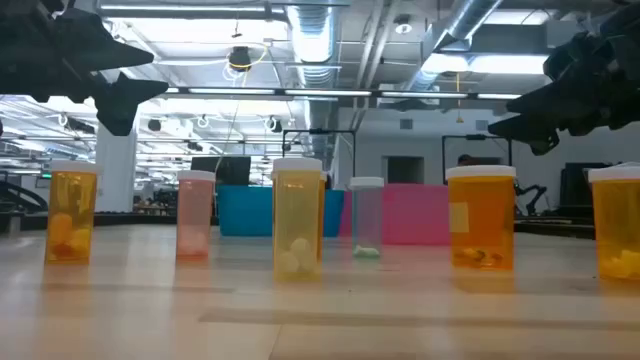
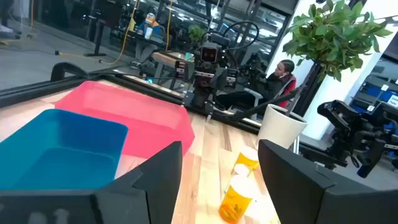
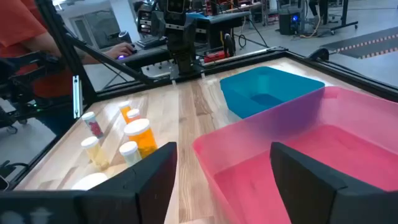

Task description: Pick and place medicine bottles into bin by pill shape (circle, oval)

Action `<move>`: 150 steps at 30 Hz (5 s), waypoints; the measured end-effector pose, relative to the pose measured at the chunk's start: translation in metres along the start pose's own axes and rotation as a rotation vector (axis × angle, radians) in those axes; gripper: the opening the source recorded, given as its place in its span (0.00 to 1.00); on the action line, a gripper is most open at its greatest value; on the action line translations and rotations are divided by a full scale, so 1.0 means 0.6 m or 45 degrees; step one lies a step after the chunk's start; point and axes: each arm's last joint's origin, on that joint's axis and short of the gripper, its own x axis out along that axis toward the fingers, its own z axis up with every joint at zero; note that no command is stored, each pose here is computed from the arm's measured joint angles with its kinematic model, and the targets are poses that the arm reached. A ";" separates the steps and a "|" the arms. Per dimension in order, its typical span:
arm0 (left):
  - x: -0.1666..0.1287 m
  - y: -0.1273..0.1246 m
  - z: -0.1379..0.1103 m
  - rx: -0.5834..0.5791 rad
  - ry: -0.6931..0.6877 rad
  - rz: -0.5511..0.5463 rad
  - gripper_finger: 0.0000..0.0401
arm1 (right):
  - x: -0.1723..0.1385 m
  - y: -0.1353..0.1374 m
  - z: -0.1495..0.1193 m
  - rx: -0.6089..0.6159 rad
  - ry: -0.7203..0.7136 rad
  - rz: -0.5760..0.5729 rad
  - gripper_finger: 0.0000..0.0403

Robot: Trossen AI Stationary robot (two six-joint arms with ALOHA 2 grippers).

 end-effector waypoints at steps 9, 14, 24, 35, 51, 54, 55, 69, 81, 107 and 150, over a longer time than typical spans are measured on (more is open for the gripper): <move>0.000 0.000 0.000 0.000 0.000 0.000 0.51 | 0.000 0.000 0.000 0.000 0.000 0.000 0.67; 0.000 0.000 0.000 0.000 0.000 0.000 0.51 | 0.000 0.000 0.000 0.000 0.000 0.000 0.67; 0.000 0.000 0.000 0.000 -0.001 0.000 0.51 | 0.000 0.000 0.000 0.000 0.000 0.000 0.67; 0.000 0.000 0.000 0.000 0.000 0.000 0.51 | 0.000 0.000 0.000 0.000 0.000 0.000 0.67; 0.000 0.000 0.000 0.000 -0.001 0.000 0.51 | 0.000 0.000 0.000 0.000 0.000 0.000 0.67; 0.000 0.000 0.000 0.000 -0.001 0.000 0.51 | 0.000 0.000 0.000 0.000 0.000 0.000 0.67; 0.000 0.000 0.000 0.000 -0.001 -0.001 0.51 | 0.000 0.000 0.000 0.000 0.001 0.000 0.67; 0.000 0.000 0.000 0.000 0.000 0.000 0.51 | 0.000 0.000 0.000 0.000 -0.001 0.000 0.67; 0.000 0.001 0.001 -0.089 -0.013 0.033 0.51 | 0.000 0.000 0.000 0.000 0.000 0.000 0.67; -0.003 0.014 0.011 -0.658 -0.300 0.353 0.51 | -0.002 0.005 0.023 0.533 -0.173 0.081 0.67; -0.029 -0.039 0.135 -0.710 -0.585 -0.146 0.65 | -0.054 0.036 0.208 0.615 -0.583 0.094 0.67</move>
